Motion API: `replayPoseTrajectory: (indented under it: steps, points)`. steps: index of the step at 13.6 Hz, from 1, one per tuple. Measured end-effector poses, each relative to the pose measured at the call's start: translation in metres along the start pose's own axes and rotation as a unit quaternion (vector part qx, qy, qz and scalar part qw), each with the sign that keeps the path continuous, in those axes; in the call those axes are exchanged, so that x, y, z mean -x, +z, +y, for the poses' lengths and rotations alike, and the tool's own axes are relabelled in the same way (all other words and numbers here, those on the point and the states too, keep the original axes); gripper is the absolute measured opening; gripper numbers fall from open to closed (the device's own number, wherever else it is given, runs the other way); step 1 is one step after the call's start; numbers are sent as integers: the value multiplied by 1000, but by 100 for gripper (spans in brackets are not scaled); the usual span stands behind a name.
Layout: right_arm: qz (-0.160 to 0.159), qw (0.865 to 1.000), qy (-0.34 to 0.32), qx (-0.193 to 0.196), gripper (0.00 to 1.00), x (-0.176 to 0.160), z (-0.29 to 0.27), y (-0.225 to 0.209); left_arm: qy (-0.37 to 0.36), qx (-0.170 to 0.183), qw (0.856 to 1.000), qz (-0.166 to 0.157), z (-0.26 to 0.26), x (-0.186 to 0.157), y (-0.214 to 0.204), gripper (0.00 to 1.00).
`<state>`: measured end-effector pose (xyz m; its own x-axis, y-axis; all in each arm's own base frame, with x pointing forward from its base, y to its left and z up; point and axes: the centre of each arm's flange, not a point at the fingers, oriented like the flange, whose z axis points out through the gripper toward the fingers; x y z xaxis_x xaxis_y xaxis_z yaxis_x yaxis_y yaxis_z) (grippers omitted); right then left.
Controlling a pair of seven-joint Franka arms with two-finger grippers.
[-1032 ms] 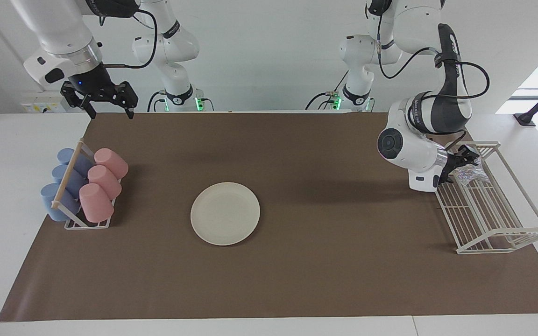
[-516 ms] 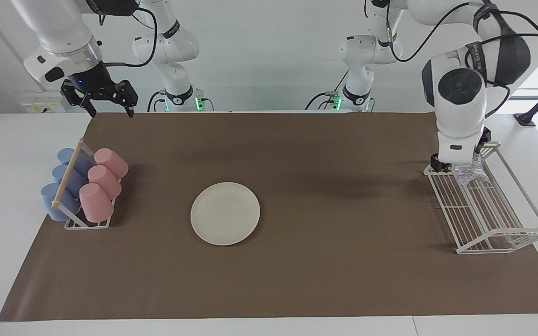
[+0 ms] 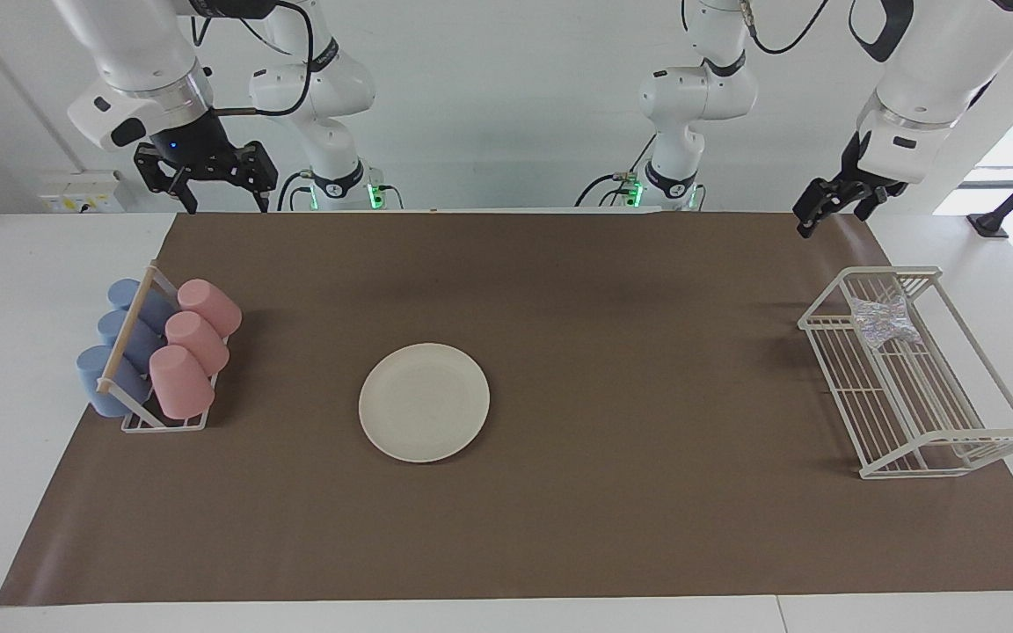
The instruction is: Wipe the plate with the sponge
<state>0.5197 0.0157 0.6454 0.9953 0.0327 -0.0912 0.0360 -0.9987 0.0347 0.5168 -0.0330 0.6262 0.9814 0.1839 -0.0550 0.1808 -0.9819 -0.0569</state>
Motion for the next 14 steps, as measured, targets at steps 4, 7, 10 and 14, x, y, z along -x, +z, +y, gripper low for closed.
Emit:
replayPoseTrajectory:
  steps: [4,7,10,14]
  points:
    - [-13,1000,6,-1,100,3,7,2,25,30,999,3,11,0,12,100]
    - [-15,1000,10,-2,100,4,11,2,37,31,999,6,23,-5,12,100]
    - [-17,1000,10,-2,100,4,11,1,55,30,998,3,27,-4,6,100]
    - [-17,1000,10,-1,100,5,11,1,58,29,998,-3,26,-3,7,100]
